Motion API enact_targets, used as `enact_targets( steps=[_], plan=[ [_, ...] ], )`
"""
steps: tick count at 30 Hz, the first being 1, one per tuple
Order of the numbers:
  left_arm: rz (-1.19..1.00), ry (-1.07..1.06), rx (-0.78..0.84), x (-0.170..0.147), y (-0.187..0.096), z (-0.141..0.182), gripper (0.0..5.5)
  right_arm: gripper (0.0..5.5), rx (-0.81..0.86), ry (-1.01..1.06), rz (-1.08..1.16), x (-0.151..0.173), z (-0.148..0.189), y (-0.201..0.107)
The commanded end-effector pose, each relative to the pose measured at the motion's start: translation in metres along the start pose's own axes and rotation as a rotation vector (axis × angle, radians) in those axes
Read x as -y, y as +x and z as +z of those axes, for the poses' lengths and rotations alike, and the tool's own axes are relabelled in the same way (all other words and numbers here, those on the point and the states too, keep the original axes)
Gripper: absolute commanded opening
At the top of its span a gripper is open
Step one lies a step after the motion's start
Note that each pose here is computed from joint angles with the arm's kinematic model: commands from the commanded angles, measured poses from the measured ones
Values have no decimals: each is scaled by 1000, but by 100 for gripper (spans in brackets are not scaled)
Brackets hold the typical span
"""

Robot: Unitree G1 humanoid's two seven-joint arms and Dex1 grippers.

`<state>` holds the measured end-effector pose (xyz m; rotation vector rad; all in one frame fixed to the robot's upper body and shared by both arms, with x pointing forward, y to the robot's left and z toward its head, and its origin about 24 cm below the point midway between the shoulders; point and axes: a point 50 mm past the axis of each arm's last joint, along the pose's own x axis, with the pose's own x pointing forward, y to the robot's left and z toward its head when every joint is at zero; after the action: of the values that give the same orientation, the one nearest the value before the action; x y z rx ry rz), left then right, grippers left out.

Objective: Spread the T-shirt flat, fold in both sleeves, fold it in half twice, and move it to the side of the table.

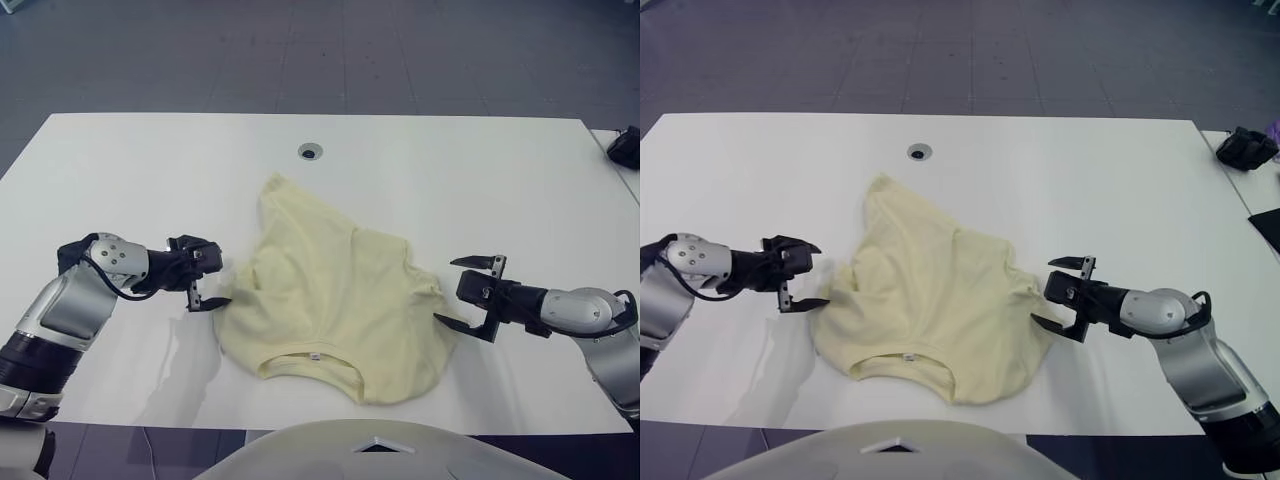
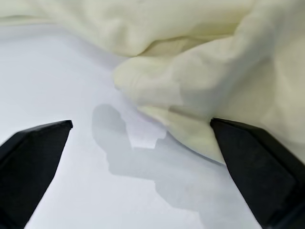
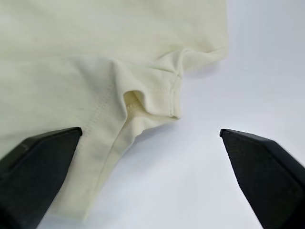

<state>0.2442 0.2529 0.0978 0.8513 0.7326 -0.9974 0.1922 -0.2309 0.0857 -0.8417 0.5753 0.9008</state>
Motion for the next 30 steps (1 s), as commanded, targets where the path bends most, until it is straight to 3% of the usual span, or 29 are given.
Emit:
enact_targets(
  steps=[1, 9, 14, 17, 20, 25, 30],
  plan=[
    [43, -39, -63, 0, -9, -9, 540, 539, -159, 55, 67, -18, -27, -4],
    [55, -83, -62, 17, -12, -6, 540, 539, -232, 69, 170, -34, -26, -27],
    [50, -74, -43, 18, -9, 2, 540, 539, -121, 90, 166, -28, -2, -35],
    [62, -53, -22, 11, -11, 8, 540, 539, 29, 135, 207, -26, 22, -38],
    [105, -24, 1, -1, -19, 17, 540, 539, 142, 140, 126, 1, 39, -40],
    [137, 71, 111, -11, -28, 52, 540, 539, 198, 155, -209, 86, 44, -15],
    [-6, 157, 231, 16, 1, 86, 540, 539, 152, 146, -193, 108, 31, 32]
  ],
)
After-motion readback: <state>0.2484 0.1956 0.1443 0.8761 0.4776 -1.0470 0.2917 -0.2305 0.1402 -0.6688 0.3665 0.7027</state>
